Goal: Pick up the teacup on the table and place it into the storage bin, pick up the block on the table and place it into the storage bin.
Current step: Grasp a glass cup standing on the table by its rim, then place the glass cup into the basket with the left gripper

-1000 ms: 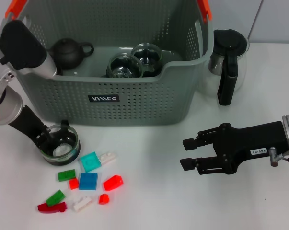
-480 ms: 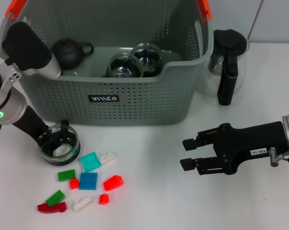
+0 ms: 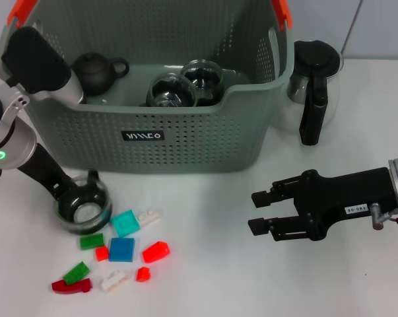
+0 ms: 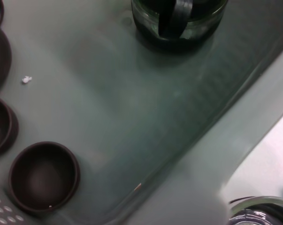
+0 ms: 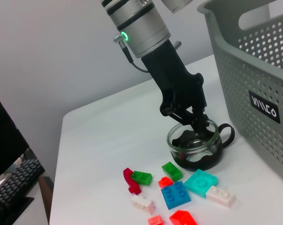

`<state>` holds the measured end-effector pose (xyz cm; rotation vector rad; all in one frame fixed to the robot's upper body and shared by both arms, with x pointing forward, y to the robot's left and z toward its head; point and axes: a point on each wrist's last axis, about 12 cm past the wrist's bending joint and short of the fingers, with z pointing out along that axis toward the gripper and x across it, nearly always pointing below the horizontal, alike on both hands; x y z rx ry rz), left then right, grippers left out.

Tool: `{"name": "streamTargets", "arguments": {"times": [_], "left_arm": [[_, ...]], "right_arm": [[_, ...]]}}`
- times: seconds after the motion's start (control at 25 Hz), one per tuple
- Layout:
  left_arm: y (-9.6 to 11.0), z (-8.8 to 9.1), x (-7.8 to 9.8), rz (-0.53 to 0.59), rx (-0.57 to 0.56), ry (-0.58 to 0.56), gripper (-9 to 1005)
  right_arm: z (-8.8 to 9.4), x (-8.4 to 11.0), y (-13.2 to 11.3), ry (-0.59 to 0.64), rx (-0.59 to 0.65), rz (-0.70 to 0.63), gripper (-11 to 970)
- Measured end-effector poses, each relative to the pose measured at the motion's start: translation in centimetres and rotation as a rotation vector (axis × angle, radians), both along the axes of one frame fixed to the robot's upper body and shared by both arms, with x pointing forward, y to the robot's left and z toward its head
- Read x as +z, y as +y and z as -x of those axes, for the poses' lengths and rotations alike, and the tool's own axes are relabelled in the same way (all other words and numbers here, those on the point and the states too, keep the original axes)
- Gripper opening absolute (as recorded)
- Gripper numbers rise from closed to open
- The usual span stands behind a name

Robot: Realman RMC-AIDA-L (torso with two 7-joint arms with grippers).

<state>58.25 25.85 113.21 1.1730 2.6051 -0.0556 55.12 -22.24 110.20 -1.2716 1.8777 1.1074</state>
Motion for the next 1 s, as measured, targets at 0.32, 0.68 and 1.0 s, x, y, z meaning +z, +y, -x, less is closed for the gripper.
{"name": "streamTargets", "arguments": {"times": [0.32, 0.68, 1.0], "left_arm": [[-0.1, 0.0, 0.2, -0.005, -0.003, 0.004, 68], [1.0, 1.0, 4.4, 0.072, -0.012, 0.012, 62], [4.3, 3.0, 10.0, 0.361, -0.052, -0.007, 76]], "right_arm": [[0.0, 0.0, 0.0, 0.000, 0.000, -0.001, 566], [-0.1, 0.1, 0.1, -0.004, 0.001, -0.001, 566], [-0.2, 0.2, 0.1, -0.005, 0.001, -0.003, 566]]}}
